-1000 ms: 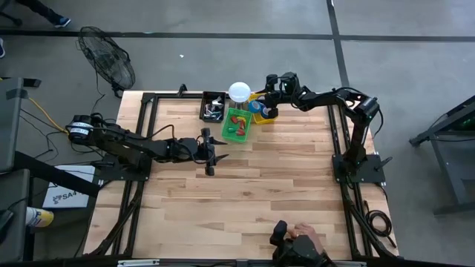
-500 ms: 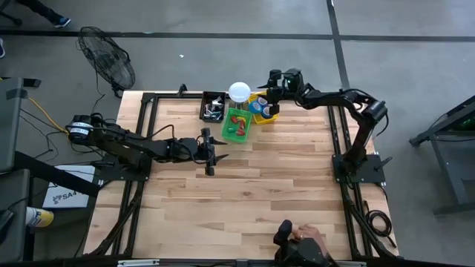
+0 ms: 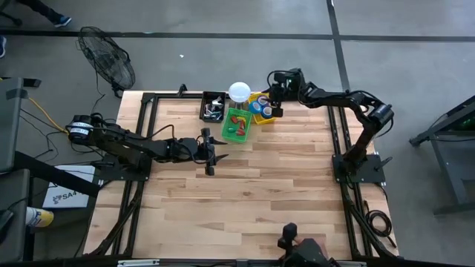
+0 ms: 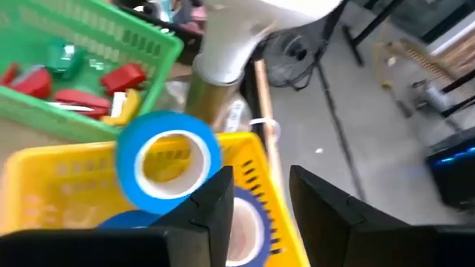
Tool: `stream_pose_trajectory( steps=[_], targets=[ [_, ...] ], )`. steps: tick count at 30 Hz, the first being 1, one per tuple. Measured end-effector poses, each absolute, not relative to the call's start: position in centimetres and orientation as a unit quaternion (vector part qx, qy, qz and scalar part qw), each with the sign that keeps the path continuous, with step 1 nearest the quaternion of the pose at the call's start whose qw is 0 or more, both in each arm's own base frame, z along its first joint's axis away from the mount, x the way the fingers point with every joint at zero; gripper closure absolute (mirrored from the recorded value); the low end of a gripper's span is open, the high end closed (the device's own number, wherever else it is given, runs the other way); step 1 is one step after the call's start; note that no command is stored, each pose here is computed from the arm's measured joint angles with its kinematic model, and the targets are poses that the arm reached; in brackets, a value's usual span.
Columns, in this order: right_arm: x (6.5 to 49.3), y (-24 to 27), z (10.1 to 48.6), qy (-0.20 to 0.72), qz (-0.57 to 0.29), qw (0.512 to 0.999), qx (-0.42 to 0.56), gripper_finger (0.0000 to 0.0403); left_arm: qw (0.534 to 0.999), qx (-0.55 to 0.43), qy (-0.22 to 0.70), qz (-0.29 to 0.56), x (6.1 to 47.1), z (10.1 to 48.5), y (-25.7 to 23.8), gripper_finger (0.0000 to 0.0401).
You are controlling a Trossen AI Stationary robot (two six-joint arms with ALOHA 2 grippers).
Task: Pick and place Stapler, Stapler remover, tape
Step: Put the light blue tape into the yellow bin
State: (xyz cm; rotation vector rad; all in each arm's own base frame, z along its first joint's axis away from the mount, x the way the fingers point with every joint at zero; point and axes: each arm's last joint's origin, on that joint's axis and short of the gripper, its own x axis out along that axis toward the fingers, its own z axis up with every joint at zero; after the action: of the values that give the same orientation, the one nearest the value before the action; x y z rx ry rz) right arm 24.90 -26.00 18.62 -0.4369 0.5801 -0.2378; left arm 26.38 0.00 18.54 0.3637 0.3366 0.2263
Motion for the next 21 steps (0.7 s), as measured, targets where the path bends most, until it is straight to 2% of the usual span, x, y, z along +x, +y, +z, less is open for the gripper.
stream_pose_trajectory(
  steps=[4,11,17,21],
  targets=[
    [24.8,-25.8,18.3,0.289,-0.112,0.934,-0.179,0.0308,0.963,0.180,0.166,0.112,26.4,18.5,0.0,0.0204],
    [25.6,-24.7,18.2,0.276,-0.066,0.948,-0.142,0.0396,0.961,0.189,0.167,0.110,26.4,18.5,0.0,0.0204],
    [27.8,-22.2,18.1,0.275,-0.022,0.943,-0.188,0.0401,0.961,0.189,0.167,0.110,26.4,18.5,0.0,0.0204],
    [29.0,-21.1,18.3,0.289,-0.056,0.930,-0.219,0.0402,0.961,0.189,0.167,0.110,26.4,18.5,0.0,0.0204]
  ],
)
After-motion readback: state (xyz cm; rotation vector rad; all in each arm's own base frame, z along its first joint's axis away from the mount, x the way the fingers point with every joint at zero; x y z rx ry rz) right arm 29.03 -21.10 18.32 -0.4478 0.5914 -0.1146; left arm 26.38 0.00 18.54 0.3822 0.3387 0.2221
